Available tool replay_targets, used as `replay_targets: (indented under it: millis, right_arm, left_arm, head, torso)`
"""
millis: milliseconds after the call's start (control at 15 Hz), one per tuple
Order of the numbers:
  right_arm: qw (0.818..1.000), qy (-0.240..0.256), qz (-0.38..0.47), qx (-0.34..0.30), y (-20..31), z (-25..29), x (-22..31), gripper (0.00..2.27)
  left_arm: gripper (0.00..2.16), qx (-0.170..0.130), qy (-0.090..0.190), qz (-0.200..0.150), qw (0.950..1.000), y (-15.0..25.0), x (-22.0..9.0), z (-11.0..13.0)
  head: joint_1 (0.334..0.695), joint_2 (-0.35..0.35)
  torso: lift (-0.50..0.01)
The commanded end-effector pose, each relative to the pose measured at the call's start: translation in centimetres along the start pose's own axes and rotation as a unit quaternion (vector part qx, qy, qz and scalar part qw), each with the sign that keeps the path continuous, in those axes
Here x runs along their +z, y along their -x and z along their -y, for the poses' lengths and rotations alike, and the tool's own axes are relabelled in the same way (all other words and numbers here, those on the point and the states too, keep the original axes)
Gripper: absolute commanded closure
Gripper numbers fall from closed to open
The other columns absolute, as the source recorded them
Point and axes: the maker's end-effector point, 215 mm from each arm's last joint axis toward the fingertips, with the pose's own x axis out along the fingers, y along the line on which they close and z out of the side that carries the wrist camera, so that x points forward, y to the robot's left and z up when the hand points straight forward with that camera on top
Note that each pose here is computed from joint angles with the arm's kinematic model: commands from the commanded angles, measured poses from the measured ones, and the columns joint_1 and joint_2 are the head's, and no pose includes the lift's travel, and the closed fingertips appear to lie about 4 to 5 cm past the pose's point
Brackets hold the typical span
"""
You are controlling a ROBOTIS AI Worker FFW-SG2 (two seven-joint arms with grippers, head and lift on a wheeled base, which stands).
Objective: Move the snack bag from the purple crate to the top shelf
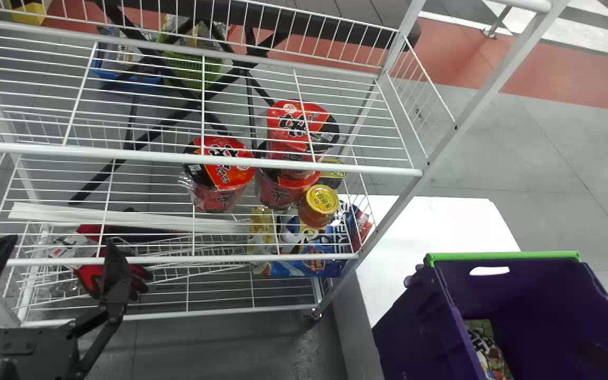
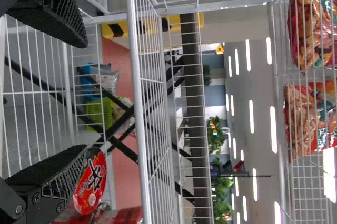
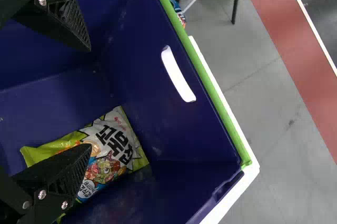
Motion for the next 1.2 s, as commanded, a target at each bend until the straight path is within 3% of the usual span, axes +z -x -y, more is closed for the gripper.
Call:
replay_targets:
  millis: [0, 267, 600, 800, 1133]
  right_arm:
    - [0.998, 0.045, -0.045, 0.002, -2.3, 1.3, -2.1, 0.19]
    - [0.984, 0.117, -0.123, 0.061, -6.6, 2.6, -8.2, 0.19]
    - [0.957, 0.157, -0.231, 0.083, -7.4, 5.9, -16.0, 0.09]
    - [0.937, 0.164, -0.297, 0.082, -7.6, 6.3, -20.7, 0.00]
    - [0.913, 0.130, -0.380, 0.072, -6.2, 6.9, -27.0, 0.00]
  left_arm:
    - [0.15, 0.000, -0.004, -0.007, 1.0000, -0.1, -0.3, 0.1]
    - [0.15, 0.000, -0.013, -0.025, 0.9996, -0.1, -1.1, -0.1]
    - [0.15, 0.003, -0.016, -0.026, 0.9995, -0.2, -1.3, -0.6]
    - [0.15, 0.002, -0.016, -0.027, 0.9995, -0.3, -1.4, -0.6]
    - [0.15, 0.005, -0.020, -0.032, 0.9993, -0.4, -2.1, -0.9]
  head:
    - [0.695, -0.350]
    - [0.695, -0.350]
    - [0.695, -0.350]
    - [0.695, -0.350]
    - [0.695, -0.350]
  torso:
    - [-0.448]
    - [-0.448]
    - [-0.448]
    - [-0.448]
    - [-0.448]
